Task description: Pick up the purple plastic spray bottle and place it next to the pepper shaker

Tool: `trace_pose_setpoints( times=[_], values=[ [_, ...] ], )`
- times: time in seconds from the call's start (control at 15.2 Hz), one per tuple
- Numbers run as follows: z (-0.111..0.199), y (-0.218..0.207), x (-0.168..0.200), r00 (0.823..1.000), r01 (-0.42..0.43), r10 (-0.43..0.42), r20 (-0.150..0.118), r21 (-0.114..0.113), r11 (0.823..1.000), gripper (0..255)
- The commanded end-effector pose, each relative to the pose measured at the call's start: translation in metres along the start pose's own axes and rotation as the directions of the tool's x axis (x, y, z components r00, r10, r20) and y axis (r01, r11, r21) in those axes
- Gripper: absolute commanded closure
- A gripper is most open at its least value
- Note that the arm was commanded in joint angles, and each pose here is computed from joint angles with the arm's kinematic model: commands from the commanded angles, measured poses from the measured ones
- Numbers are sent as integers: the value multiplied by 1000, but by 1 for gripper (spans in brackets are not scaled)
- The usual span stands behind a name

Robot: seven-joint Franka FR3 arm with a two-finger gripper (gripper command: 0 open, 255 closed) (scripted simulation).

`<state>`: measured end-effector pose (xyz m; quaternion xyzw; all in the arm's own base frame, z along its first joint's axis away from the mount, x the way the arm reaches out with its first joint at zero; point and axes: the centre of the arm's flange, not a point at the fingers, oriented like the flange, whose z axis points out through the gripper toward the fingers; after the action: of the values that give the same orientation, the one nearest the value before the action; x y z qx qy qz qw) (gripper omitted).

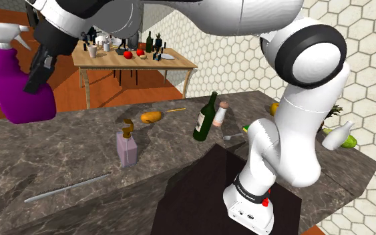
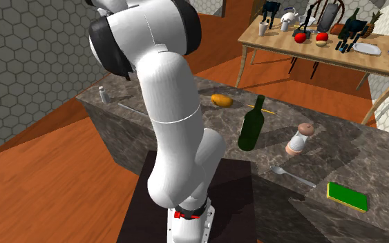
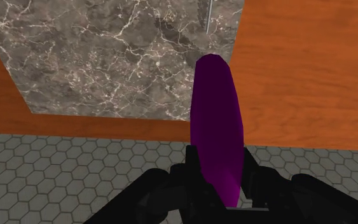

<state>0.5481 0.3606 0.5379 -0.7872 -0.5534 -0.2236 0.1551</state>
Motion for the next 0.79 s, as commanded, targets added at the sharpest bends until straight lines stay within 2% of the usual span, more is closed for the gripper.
trace_pose_setpoints(
  times=[0.0, 0.13, 0.73],
  values=[
    [14, 2, 24, 1000, 1, -1, -1, 1, 1000, 255],
    [24, 3, 41, 1000, 1, -1, -1, 1, 1000, 255],
    [65, 3, 16, 1000, 1, -1, -1, 1, 1000, 255]
  ],
)
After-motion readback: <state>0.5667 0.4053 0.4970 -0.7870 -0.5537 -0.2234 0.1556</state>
